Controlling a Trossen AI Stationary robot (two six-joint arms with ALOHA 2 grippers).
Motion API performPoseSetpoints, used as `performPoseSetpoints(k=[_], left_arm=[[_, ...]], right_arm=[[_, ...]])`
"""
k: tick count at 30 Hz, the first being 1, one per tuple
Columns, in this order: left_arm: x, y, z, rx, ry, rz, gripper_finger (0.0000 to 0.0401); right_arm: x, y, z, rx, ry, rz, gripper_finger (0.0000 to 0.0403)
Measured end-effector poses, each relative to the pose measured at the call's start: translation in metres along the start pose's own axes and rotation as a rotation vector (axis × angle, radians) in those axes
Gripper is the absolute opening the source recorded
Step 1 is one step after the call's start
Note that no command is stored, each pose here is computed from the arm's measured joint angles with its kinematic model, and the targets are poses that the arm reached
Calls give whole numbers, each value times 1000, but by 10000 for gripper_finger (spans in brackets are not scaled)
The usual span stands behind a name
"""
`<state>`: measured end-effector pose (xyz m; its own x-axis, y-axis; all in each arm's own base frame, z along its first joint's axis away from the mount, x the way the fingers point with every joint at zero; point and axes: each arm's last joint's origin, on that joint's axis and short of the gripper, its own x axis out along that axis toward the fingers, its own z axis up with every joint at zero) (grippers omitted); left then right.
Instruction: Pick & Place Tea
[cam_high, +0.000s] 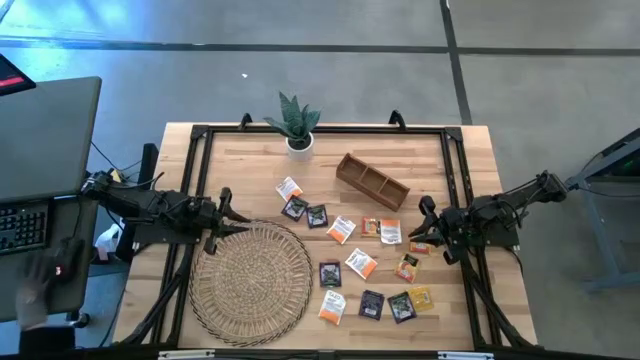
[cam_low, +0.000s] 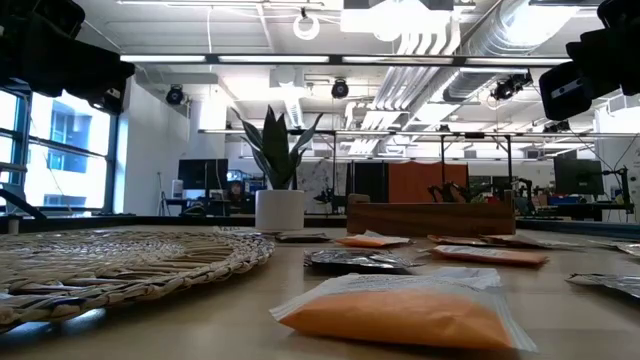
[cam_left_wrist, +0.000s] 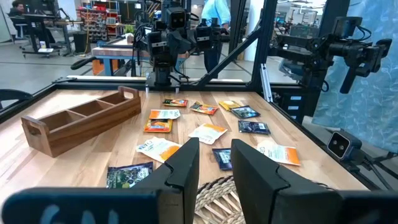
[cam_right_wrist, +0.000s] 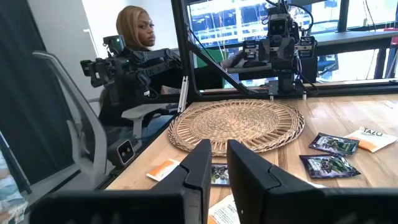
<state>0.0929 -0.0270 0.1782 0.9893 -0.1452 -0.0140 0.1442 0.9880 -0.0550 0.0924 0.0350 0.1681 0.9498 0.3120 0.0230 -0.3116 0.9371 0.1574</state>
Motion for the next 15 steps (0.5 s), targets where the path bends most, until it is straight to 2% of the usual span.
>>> performPoseSetpoints(k=[15], left_arm=[[0, 0, 0, 0, 0, 0, 91]], right_arm=[[0, 0, 0, 0, 0, 0, 51]])
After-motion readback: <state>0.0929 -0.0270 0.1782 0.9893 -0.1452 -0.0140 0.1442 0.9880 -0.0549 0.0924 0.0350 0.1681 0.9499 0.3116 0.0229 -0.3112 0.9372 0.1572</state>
